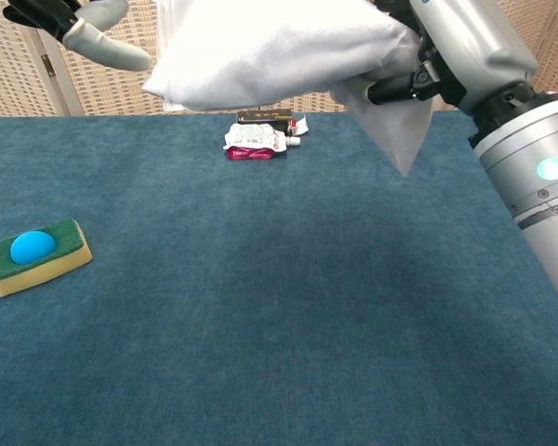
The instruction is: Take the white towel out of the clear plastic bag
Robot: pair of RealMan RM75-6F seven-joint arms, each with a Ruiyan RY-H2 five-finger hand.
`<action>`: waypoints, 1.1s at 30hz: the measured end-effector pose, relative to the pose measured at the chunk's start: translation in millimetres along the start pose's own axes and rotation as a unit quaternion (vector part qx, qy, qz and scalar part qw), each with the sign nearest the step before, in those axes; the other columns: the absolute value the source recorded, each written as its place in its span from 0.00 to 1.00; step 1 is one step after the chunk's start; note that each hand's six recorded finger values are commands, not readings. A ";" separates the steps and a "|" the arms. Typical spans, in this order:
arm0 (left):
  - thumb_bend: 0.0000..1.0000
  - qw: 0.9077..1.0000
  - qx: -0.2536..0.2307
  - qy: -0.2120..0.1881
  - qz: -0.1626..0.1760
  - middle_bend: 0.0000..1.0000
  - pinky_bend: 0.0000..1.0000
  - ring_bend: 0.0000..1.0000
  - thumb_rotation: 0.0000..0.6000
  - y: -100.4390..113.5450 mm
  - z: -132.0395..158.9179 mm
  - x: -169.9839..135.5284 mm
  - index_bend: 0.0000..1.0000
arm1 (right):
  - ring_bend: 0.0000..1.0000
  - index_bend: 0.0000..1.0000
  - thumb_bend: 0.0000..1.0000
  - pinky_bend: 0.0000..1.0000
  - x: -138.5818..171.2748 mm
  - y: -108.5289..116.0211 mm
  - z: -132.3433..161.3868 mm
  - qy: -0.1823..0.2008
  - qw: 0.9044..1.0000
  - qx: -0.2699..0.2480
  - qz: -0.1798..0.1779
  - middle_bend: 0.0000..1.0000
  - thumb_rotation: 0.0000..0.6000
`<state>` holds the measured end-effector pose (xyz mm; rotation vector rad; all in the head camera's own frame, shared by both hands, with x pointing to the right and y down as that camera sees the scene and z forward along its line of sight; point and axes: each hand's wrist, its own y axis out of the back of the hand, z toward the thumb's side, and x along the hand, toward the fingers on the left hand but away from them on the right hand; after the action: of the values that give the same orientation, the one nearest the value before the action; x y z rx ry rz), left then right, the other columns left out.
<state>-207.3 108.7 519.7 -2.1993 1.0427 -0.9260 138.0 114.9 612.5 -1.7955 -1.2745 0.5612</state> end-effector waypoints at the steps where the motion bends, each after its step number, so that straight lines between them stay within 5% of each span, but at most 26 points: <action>1: 0.17 1.000 -0.001 0.000 -0.003 0.81 0.95 0.66 1.00 -0.3 0.9 0.7 0.32 | 0.68 0.59 0.40 0.70 -0.3 -0.1 0.6 0.000 1.000 -0.001 -0.001 0.71 1.00; 11: 0.17 1.000 -0.014 0.007 -0.021 0.82 0.95 0.67 1.00 -2.0 3.9 7.0 0.31 | 0.68 0.59 0.40 0.70 -2.1 0.0 7.4 0.010 1.000 -0.011 -0.005 0.71 1.00; 27: 0.17 0.999 -0.047 -0.003 -0.008 0.87 0.96 0.69 1.00 -4.3 15.5 14.6 0.49 | 0.68 0.59 0.41 0.70 -6.5 -4.8 20.4 0.021 0.999 -0.023 -0.006 0.71 1.00; 33: 0.44 0.999 -0.046 -0.007 0.006 0.88 0.96 0.71 1.00 -3.6 18.0 15.2 0.56 | 0.68 0.59 0.40 0.70 -5.8 -7.2 22.0 0.021 0.999 -0.025 -0.003 0.71 1.00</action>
<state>-184.8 101.4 516.4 -2.2691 1.1119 -0.8731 115.4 118.8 605.9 -1.8341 -1.2744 0.4896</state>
